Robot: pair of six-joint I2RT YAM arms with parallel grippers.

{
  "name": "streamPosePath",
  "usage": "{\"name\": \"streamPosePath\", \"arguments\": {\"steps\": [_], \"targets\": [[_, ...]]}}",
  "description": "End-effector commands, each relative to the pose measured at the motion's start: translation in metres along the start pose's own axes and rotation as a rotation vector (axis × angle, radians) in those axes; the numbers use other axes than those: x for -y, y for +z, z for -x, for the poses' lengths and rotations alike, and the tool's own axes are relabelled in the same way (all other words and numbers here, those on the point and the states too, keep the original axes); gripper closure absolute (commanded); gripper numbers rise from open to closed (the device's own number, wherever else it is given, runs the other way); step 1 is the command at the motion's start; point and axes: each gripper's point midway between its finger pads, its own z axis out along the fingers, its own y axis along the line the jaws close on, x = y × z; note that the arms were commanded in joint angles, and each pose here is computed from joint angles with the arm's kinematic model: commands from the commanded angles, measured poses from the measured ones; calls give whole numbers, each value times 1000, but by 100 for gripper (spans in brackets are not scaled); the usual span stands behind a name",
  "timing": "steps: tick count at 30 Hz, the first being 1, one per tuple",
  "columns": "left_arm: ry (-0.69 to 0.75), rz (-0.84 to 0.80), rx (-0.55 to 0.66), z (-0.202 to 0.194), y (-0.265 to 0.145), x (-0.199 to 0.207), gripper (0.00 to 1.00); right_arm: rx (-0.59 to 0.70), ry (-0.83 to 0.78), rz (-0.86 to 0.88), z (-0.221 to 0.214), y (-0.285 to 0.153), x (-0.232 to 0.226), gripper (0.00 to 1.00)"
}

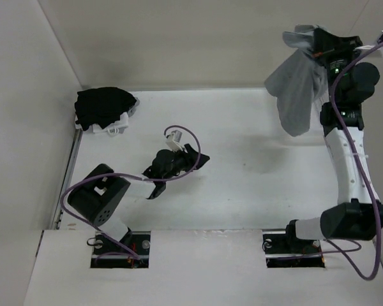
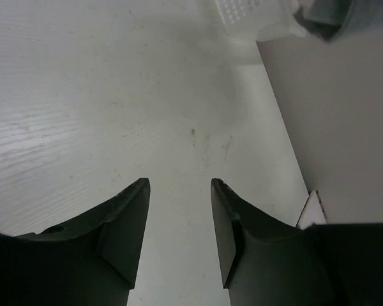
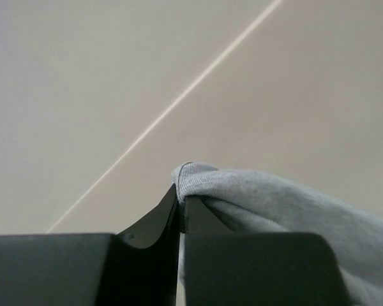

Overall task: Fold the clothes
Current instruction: Grab the tank top from the pile, then move the tank top to the center of the board

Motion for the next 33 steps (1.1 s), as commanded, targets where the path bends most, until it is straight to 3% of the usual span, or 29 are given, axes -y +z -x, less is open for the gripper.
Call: {"name": "streamPosePath", "arguments": {"steps": [1, 3, 5, 10, 12, 17, 23, 28, 33], "targets": [[-47, -22, 209, 65, -30, 10, 57, -235, 44, 307, -45, -59, -100, 96], [-64, 13, 257, 77, -40, 2, 56, -305, 74, 340, -69, -81, -107, 95], [-72, 76, 335, 94, -61, -13, 56, -463, 162, 388, -129, -129, -115, 95], [-63, 185, 382, 105, -95, -34, 56, -749, 249, 410, -243, -198, -114, 93], [-52, 234, 396, 104, -104, -43, 56, -807, 221, 333, -280, -192, -92, 95], [-14, 311, 431, 102, -125, -50, 57, -848, 158, 211, -317, -152, -56, 97], [43, 322, 504, 124, -145, -32, 57, -827, 66, 375, -280, -203, -122, 97], [72, 276, 577, 145, -163, 4, 58, -797, 4, 564, -195, -287, -200, 96], [97, 266, 652, 158, -183, 29, 58, -725, -27, 653, -140, -305, -237, 96]]}}
